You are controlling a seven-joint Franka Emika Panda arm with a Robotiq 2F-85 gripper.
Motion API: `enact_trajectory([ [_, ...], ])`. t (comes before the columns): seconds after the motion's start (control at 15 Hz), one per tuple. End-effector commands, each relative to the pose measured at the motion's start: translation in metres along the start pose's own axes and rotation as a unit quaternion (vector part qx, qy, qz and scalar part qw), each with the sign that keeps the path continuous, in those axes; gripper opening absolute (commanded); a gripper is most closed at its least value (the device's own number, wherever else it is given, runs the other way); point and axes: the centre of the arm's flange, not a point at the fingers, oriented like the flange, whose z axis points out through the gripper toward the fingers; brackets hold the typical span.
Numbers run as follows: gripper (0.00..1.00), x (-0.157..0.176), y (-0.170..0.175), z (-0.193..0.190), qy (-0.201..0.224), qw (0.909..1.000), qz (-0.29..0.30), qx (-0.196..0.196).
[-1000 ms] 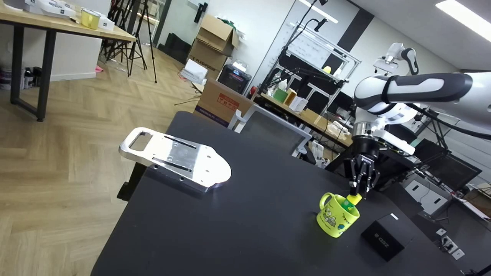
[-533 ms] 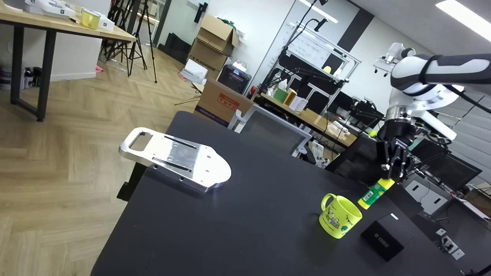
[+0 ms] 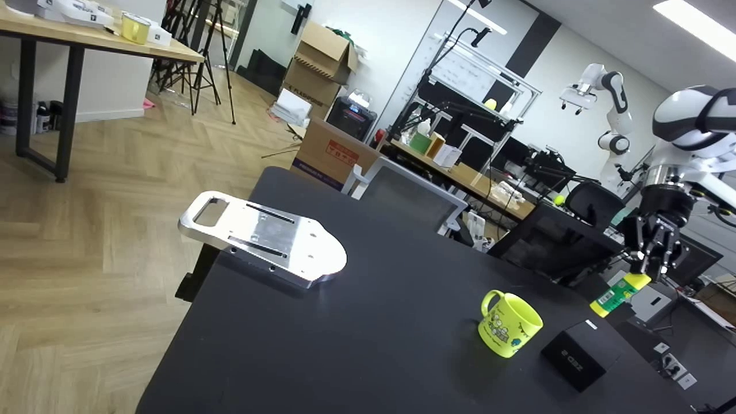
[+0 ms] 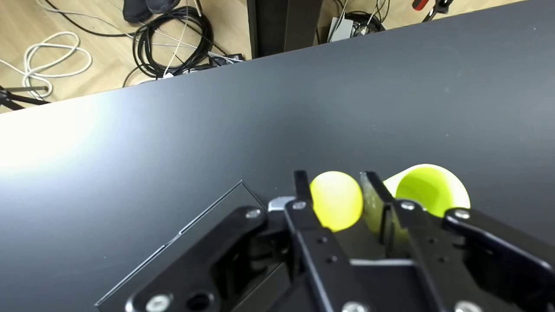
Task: Remove the glue stick from the yellow mug and place it on top of the black box
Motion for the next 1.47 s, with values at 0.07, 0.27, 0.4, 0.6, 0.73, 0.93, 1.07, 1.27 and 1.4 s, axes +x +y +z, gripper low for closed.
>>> enact_trajectory([
  [0.07,0.08,0.039,0.053,-0.001,0.019,0.9987,0.042,0.022],
  [0.27,0.08,0.057,0.076,0.014,0.023,0.9979,0.055,0.025],
  [0.4,0.08,0.066,0.086,0.024,0.026,0.9976,0.058,0.029],
  [0.6,0.08,0.073,0.095,0.033,0.024,0.9971,0.064,0.033],
  [0.73,0.59,0.073,0.098,0.032,0.021,0.997,0.066,0.034],
  [0.93,0.78,0.061,0.103,0.019,0.028,0.9967,0.067,0.034],
  [1.07,0.92,0.046,0.106,0.006,0.037,0.9963,0.07,0.033],
  [1.27,1.0,0.019,0.109,-0.013,0.052,0.9952,0.081,0.019],
  [1.4,1.0,0.014,0.102,0.014,0.051,0.9963,0.066,0.021],
])
